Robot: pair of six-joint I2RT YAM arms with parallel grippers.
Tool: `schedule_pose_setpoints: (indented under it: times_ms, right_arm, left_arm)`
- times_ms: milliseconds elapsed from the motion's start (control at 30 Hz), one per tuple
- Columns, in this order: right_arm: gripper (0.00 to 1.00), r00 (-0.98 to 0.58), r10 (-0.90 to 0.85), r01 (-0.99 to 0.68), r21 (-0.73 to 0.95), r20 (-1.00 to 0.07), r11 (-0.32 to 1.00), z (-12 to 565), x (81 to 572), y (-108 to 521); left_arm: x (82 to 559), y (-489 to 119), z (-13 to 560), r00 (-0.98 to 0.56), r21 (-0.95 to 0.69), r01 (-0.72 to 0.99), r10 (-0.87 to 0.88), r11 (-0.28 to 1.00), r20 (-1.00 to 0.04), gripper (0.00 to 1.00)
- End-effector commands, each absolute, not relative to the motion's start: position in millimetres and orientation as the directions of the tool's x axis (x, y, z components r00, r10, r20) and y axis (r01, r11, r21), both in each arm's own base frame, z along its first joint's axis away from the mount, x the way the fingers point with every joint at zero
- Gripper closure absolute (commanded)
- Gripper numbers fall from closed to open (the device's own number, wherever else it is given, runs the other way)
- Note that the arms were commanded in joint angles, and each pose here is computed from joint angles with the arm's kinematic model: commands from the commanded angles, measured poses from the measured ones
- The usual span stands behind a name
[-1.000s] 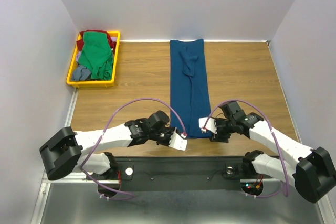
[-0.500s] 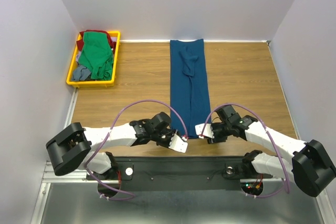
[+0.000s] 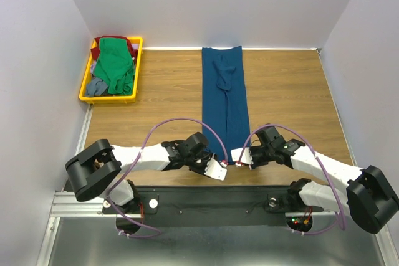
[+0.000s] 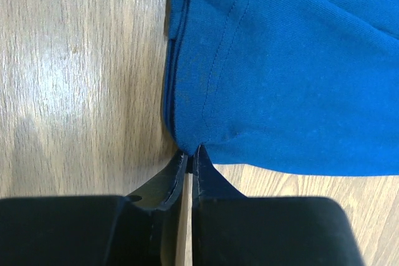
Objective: Fold and stack the t-shirts
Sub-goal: Fold the tshirt
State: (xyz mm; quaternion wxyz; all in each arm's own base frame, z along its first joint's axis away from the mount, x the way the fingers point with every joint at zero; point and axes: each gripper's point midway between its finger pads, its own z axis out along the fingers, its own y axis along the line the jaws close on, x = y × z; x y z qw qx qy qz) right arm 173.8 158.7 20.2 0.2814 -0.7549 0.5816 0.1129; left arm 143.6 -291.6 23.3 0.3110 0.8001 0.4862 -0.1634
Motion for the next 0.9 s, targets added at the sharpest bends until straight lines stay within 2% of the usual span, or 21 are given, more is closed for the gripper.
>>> schedule_pose_setpoints:
  times_ms: [0, 167, 400, 533, 633, 700, 867]
  right_arm:
    - [0.99, 0.262, -0.848, -0.954, -0.256, -0.462, -0.155, 8, 166, 147]
    - [0.99, 0.258, -0.850, -0.954, -0.258, -0.460, -0.150, 9, 167, 147]
    - [1.00, 0.267, -0.848, -0.951, -0.270, -0.459, -0.153, 10, 167, 146]
    - [1.00, 0.272, -0.848, -0.949, -0.274, -0.455, -0.157, 9, 165, 144]
    - [1.00, 0.271, -0.847, -0.949, -0.274, -0.457, -0.156, 9, 165, 145]
    - [0.99, 0.256, -0.848, -0.953, -0.268, -0.464, -0.141, 11, 165, 145]
    - [0.99, 0.258, -0.832, -0.951, -0.281, -0.491, -0.129, 26, 163, 149]
  left_arm:
    - [145, -287, 19, 0.469, 0.330, 0.882, 0.699, -0.337, -0.540, 0.52]
    - [149, -295, 34, 0.467, 0.351, 0.882, 0.683, -0.315, -0.561, 0.51]
    - [147, -285, 15, 0.445, 0.259, 0.895, 0.729, -0.362, -0.520, 0.51]
    - [146, -277, 0, 0.427, 0.200, 0.903, 0.757, -0.379, -0.495, 0.54]
    - [147, -275, -8, 0.417, 0.167, 0.907, 0.772, -0.387, -0.480, 0.67]
    - [151, -277, -6, 0.404, 0.163, 0.913, 0.773, -0.373, -0.490, 0.79]
    - [152, -285, 11, 0.384, 0.159, 0.921, 0.759, -0.356, -0.525, 0.97]
